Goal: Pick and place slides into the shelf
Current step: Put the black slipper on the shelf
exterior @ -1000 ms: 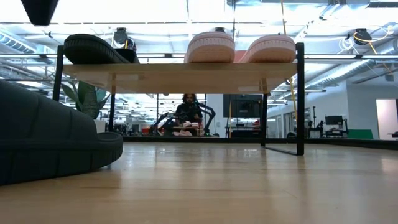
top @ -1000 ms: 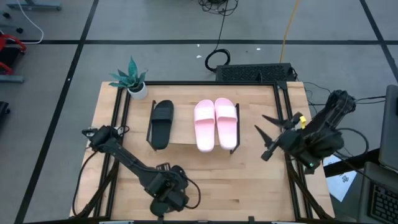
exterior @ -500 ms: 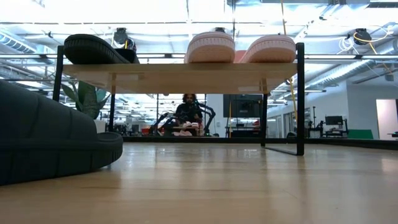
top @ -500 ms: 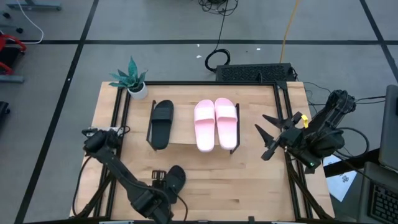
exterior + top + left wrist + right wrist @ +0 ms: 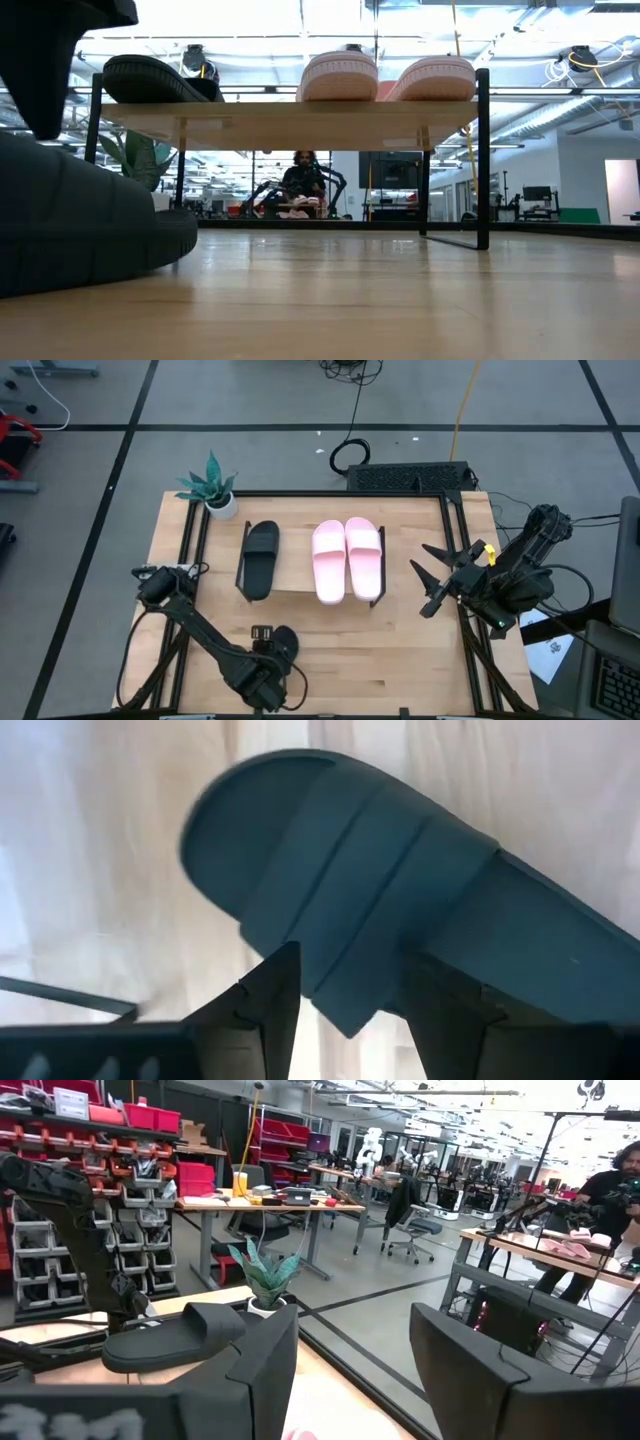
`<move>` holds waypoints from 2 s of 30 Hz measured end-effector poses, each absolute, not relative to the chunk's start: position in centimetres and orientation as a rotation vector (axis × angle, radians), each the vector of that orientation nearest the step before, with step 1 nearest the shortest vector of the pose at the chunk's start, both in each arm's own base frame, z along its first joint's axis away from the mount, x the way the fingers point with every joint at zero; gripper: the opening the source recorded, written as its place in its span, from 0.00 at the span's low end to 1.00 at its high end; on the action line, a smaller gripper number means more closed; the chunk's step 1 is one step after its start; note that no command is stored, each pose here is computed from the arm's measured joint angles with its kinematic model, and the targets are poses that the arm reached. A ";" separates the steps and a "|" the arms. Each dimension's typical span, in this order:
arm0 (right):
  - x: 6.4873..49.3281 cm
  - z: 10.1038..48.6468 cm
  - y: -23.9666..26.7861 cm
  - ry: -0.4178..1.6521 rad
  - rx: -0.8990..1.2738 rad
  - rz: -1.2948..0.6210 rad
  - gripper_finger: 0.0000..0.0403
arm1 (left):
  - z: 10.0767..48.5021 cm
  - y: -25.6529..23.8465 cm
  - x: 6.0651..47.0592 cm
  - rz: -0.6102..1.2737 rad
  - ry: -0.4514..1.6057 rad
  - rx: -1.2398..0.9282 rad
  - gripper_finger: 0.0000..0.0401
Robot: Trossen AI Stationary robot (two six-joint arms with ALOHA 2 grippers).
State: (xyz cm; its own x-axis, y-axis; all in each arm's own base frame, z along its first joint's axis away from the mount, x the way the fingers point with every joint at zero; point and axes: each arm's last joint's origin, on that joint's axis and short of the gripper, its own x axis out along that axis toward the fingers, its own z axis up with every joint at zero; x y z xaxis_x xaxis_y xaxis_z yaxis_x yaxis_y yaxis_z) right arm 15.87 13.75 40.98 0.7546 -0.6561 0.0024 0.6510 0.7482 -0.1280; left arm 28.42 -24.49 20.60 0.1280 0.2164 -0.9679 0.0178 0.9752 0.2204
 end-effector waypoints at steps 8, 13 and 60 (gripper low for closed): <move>15.9 41.0 13.7 0.044 -0.124 -0.715 0.45 | 21.6 -25.8 28.3 0.070 1.423 0.154 0.41; 15.9 41.0 13.7 0.043 -0.120 -0.715 0.45 | 21.6 -26.3 28.2 0.039 1.403 0.163 0.41; 16.4 40.0 14.0 0.004 -0.012 -0.728 0.45 | 22.9 -23.1 29.1 0.414 1.194 0.273 0.01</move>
State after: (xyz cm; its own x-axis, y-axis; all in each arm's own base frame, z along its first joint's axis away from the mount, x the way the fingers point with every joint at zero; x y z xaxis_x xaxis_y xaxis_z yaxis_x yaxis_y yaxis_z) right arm 16.43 14.03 40.04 0.7465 -0.6653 0.0009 0.6653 0.7465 -0.0126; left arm 29.08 -23.11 22.90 0.3067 0.4497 -0.8389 -0.1663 0.8931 0.4179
